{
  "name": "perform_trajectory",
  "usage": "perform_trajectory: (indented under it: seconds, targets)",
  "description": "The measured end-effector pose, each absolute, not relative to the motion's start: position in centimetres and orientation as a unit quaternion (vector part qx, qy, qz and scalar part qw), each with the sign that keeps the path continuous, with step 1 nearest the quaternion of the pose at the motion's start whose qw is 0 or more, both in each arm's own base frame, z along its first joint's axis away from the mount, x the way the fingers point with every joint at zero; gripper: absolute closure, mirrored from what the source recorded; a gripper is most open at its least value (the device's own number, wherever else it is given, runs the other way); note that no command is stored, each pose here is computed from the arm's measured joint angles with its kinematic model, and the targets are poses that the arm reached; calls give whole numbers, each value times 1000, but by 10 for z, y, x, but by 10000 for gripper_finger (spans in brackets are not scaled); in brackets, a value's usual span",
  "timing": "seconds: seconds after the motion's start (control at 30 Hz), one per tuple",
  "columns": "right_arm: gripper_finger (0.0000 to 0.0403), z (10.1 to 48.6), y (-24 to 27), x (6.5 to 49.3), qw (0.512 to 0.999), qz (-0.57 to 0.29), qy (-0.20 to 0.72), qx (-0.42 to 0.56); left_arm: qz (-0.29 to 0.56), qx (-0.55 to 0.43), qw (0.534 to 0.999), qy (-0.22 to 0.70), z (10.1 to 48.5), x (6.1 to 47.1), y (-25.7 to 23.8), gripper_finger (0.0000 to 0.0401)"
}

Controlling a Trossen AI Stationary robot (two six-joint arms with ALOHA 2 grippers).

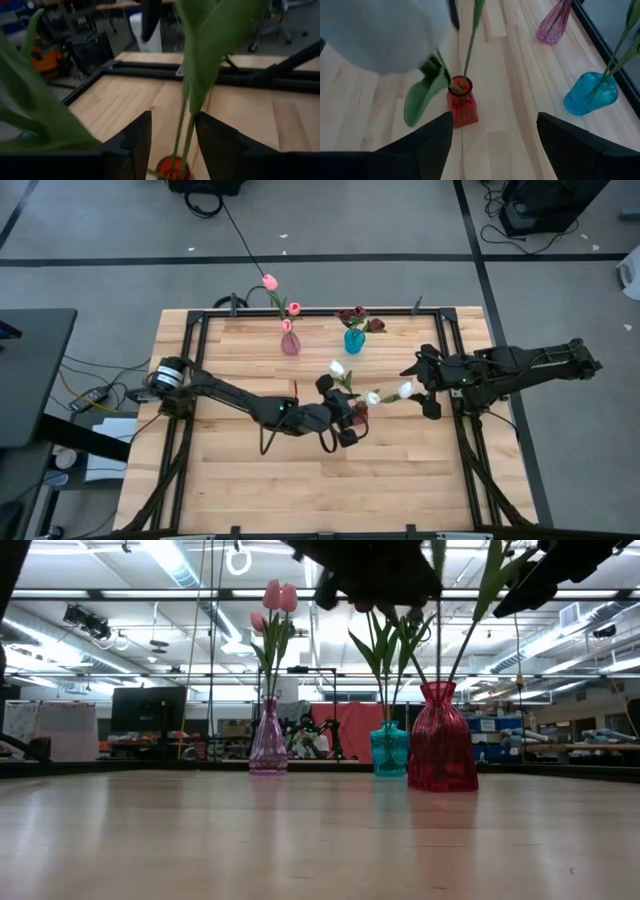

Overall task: Sort flowers into vase by color
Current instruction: Put the white tulip into the red vase, then return to Home Position

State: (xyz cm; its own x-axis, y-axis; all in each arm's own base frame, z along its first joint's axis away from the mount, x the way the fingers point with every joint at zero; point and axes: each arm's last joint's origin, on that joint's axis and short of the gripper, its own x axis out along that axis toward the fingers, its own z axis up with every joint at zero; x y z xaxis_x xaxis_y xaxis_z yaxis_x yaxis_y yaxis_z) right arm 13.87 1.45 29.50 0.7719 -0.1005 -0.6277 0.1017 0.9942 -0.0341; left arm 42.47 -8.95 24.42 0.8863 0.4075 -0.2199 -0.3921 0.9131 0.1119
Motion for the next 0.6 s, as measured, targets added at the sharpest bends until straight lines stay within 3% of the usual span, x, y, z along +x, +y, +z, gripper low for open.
perform_trajectory:
  seconds: [0.2, 0.6]
  targets:
    - [103, 300, 14, 133, 944, -50, 326, 3, 185, 9, 971, 151, 268, 406, -88, 240]
    - [103, 317, 10, 113, 961, -53, 270, 11, 156, -9, 967, 203, 270, 392, -93, 239]
